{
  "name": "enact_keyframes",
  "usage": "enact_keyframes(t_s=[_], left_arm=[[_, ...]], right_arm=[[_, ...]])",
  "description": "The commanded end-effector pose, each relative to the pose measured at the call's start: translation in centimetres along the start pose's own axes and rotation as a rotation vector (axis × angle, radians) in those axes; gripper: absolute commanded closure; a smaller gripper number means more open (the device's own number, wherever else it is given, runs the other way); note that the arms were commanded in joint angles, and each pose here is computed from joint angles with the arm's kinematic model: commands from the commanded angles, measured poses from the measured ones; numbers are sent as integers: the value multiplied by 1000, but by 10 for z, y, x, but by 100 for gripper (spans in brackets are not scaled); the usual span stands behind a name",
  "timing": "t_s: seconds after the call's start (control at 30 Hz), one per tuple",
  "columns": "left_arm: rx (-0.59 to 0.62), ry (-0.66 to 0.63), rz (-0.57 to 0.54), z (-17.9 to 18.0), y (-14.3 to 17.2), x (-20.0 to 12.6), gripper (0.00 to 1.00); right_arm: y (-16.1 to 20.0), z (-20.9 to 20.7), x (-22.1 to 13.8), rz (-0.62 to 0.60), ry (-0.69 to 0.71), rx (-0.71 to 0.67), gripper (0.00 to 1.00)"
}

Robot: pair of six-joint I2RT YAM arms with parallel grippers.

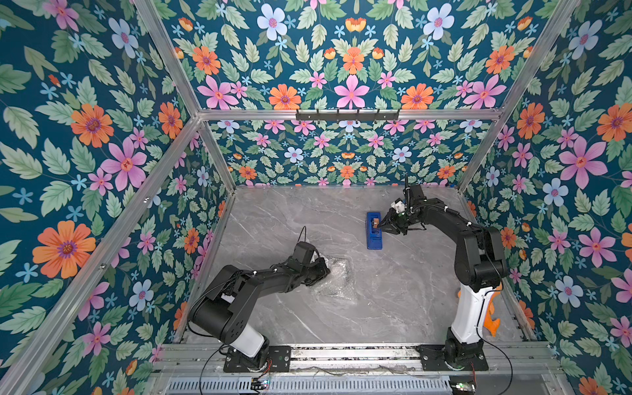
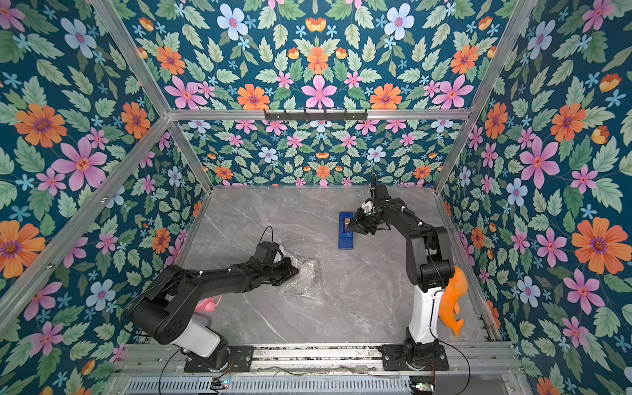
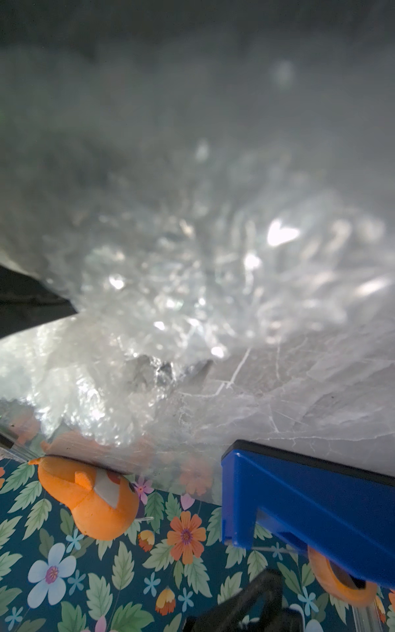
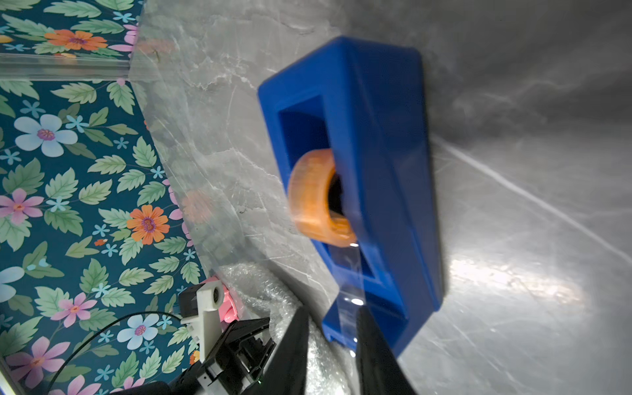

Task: Wrap dinner plates in bubble wrap
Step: Pull the tape from the tape cutter.

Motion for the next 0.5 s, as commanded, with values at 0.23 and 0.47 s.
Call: enact_keyframes(t_s=[0.23,0.47], left_arm=[[0,-38,16,8,5,0,100],[-6,-41,17,10,6,1,100]], right_arm=[[2,-5,14,47,-32,-5,73],[2,-9,21,64,-43,5,77]])
Point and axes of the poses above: each gripper's point midway between its finger pads, its own x axis out along the fingers, its own z axis along the line the jaws close on, y = z × x, the point moved 6 cm from there along -x, back along the fingers, and after that the axes turned 2 degrees about x, right-handed, at the moved point
